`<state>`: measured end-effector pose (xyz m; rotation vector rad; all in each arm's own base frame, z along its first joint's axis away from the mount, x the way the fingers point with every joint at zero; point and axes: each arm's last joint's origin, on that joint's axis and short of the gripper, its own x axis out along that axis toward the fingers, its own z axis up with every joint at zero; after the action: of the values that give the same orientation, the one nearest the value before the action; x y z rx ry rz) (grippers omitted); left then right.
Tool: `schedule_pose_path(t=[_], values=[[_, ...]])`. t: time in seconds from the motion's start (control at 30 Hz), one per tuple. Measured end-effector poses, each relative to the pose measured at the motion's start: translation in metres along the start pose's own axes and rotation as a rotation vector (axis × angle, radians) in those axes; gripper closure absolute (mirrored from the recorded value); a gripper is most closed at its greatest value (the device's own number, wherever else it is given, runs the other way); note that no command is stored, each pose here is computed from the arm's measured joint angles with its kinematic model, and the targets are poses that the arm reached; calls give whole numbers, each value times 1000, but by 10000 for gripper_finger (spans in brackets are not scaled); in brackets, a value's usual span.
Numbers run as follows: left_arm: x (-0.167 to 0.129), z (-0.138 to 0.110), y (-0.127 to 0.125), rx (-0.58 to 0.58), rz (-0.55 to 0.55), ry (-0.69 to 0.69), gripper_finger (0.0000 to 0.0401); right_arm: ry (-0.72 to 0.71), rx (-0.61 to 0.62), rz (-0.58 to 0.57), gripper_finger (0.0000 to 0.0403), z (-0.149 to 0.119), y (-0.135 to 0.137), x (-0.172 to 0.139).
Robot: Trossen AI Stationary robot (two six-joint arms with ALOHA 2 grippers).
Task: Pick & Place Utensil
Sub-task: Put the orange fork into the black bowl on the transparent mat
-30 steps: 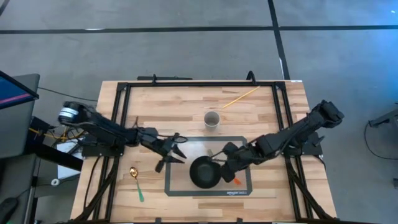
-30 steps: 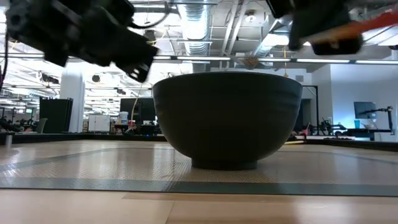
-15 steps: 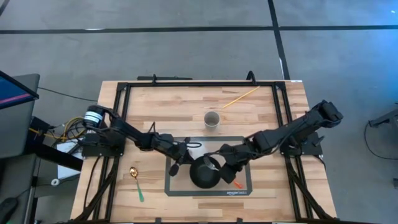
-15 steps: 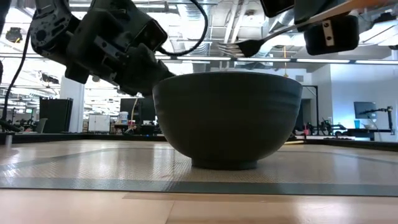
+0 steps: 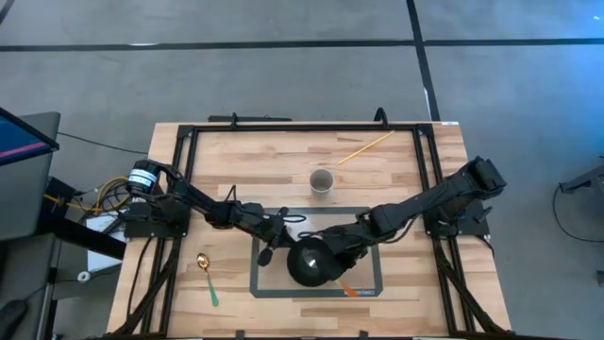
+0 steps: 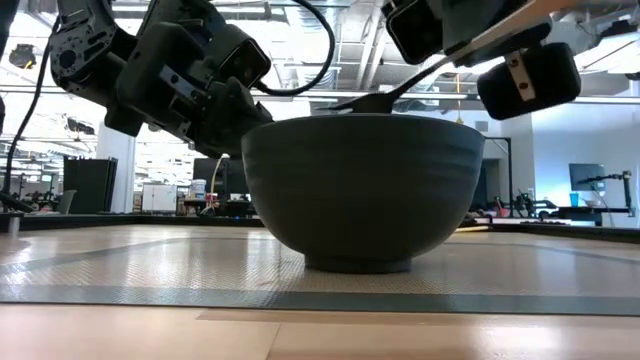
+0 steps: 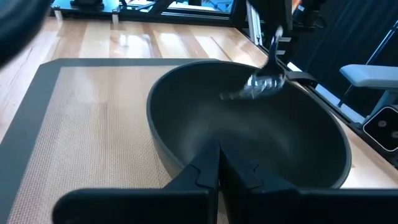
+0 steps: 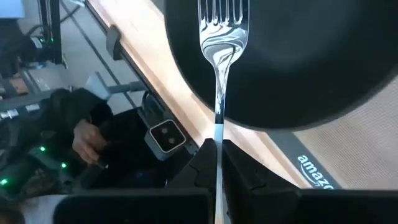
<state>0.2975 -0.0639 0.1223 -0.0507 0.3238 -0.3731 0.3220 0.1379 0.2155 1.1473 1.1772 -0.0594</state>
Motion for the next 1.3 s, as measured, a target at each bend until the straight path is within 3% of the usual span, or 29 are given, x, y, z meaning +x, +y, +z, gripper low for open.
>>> schedule_pose_path(t=[0.33,0.53,0.67,1.3], values=[[-1,0,2,0,10,1,394,75,17,-8,400,-2,-1,3],[-1,0,3,-1,13,0,396,146,106,-54,400,7,-13,24],[-1,0,3,0,13,-4,393,216,95,-6,392,13,-15,37],[-1,1,3,0,14,-4,393,175,60,33,366,42,-23,31]])
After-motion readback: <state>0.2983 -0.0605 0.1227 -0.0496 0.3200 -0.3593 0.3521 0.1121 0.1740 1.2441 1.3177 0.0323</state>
